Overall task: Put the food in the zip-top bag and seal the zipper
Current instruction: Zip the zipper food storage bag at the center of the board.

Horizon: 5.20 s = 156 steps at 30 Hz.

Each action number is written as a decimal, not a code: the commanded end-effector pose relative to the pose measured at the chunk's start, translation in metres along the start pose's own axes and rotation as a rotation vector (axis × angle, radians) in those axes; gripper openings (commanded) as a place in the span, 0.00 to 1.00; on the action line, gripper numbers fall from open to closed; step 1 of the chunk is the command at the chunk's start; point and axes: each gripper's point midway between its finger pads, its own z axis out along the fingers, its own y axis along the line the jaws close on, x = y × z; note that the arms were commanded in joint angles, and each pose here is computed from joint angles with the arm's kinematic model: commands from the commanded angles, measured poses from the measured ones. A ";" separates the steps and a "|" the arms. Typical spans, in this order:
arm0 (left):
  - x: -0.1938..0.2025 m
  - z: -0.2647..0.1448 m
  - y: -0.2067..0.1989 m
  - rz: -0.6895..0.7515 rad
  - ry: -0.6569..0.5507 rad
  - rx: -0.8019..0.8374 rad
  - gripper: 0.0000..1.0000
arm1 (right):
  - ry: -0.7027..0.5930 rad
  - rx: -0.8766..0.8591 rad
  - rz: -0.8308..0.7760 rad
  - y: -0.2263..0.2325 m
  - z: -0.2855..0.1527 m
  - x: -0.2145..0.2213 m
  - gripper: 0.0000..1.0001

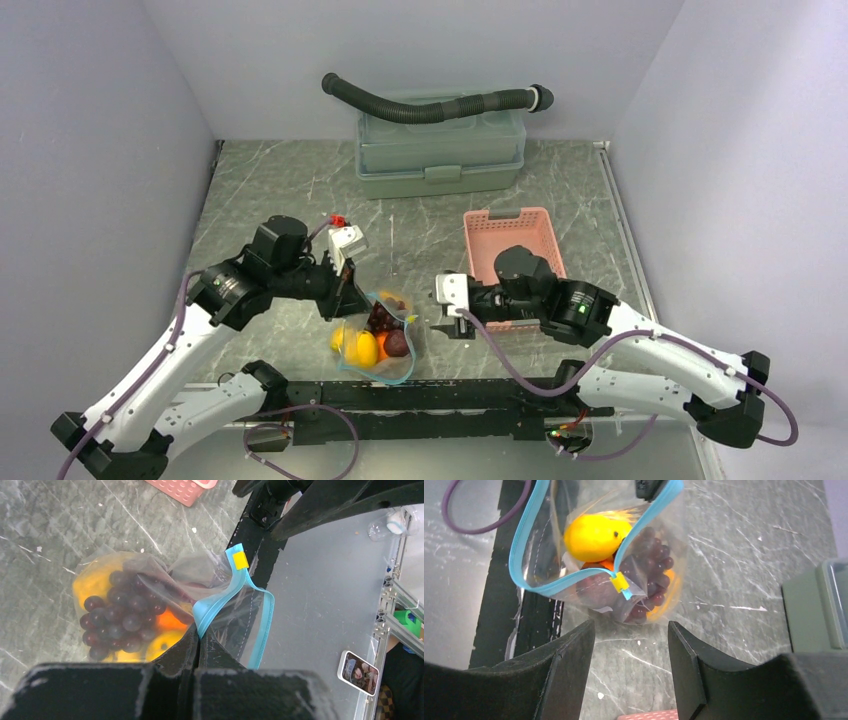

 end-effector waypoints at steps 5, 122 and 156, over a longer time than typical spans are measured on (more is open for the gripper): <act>-0.008 -0.002 -0.020 0.035 -0.042 0.102 0.00 | -0.130 -0.107 -0.224 0.018 0.014 -0.022 0.59; -0.071 -0.006 -0.081 0.245 -0.404 0.479 0.87 | 0.290 -0.187 0.462 0.018 0.004 -0.095 0.00; -0.044 0.000 -0.067 0.222 -0.273 0.373 0.48 | 0.224 -0.123 0.572 -0.017 0.002 -0.114 0.00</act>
